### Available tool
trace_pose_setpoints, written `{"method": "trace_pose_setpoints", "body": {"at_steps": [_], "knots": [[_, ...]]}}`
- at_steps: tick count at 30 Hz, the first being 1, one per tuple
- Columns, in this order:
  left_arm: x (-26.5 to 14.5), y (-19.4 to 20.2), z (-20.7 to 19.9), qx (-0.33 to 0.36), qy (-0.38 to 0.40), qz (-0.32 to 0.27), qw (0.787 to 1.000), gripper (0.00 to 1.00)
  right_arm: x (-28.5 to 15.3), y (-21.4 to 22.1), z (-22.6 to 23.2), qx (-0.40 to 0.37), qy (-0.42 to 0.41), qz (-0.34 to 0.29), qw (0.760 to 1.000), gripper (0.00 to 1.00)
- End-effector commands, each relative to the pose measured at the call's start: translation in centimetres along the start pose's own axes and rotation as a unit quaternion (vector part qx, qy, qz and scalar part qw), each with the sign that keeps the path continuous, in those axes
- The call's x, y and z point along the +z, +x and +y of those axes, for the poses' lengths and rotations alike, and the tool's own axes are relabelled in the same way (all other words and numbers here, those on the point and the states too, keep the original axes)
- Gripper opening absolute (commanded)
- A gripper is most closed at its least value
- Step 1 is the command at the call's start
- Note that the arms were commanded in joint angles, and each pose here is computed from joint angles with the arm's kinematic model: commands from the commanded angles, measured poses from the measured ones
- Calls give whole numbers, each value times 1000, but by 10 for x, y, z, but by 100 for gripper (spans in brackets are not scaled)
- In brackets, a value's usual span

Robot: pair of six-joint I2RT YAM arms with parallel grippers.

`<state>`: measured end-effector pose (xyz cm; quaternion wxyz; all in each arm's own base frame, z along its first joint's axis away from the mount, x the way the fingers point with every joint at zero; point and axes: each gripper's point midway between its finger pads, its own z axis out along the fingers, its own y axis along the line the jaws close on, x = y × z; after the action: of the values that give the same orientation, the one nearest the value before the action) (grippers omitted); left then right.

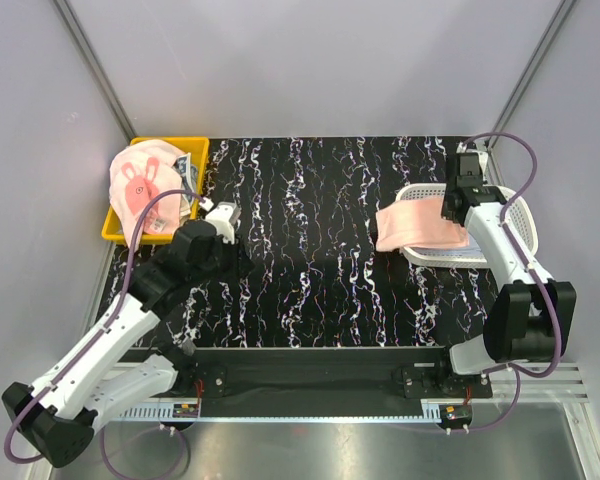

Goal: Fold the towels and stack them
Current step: Neatly place the folded towel into the bin

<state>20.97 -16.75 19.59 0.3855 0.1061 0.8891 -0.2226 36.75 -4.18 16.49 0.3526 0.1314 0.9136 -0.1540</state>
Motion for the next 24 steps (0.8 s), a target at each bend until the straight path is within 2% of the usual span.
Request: {"method": "trace_pose_setpoints", "body": {"at_steps": [1,5,15,24], "knots": [[-7,-6,-8,11,25,-17,999,31,-2,-38,-16,-10,5,-68,998,0],[-11,-8,-10,12,30,-27,999,31,16,-42,-37,-14,31,-71,997,0],[-17,-9,-17,12,54,-40,998,32,56,-42,-52,-34,55,-70,995,0],[-22,-10,-22,20,62,-49,997,33,96,-25,-58,-49,91,-31,994,0]]}}
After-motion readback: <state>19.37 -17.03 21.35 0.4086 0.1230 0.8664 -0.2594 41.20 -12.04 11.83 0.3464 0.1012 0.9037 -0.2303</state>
